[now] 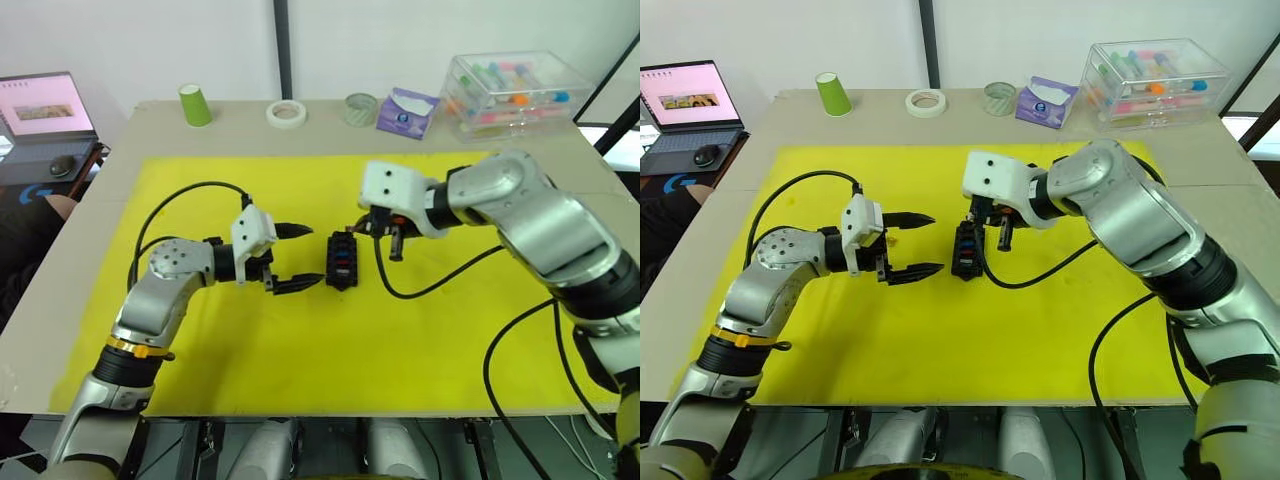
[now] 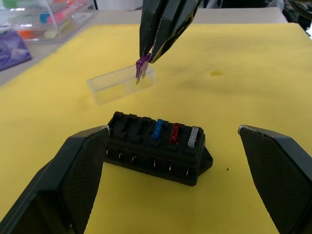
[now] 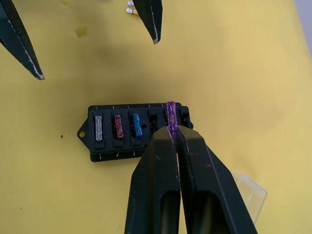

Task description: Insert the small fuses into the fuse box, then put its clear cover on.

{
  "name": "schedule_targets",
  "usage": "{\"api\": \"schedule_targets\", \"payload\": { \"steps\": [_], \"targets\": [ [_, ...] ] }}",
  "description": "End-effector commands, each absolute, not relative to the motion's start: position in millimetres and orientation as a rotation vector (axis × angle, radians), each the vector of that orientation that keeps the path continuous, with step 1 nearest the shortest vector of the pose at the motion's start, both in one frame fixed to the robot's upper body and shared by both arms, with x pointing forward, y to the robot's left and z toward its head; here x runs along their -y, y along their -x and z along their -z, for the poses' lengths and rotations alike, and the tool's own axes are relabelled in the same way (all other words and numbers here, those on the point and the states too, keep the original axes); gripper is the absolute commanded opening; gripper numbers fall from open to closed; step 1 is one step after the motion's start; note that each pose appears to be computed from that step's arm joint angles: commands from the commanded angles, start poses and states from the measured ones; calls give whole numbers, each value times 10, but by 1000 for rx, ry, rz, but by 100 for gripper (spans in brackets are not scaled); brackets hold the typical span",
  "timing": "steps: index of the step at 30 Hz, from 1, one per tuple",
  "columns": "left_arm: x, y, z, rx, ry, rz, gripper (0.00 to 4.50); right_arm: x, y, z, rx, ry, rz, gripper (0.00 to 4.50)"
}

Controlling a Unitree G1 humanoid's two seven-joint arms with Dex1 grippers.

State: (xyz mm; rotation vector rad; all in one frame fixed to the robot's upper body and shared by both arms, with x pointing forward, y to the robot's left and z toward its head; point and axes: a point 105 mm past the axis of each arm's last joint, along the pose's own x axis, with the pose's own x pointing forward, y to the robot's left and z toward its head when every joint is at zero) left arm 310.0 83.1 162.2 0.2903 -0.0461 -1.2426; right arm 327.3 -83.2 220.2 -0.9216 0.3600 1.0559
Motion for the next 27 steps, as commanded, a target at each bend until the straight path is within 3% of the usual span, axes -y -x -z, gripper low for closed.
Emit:
{"api": "schedule_targets", "payload": {
  "steps": [1,27],
  "targets": [
    [-771,-3110,-1693,70,-296,1213,445,814,-3350,-2224,-343,987,-1054,0],
    [-661,-3190,-1629,37,-236,1201,445,673,-3473,-2064,-355,1001,-1102,0]
  ]
}}
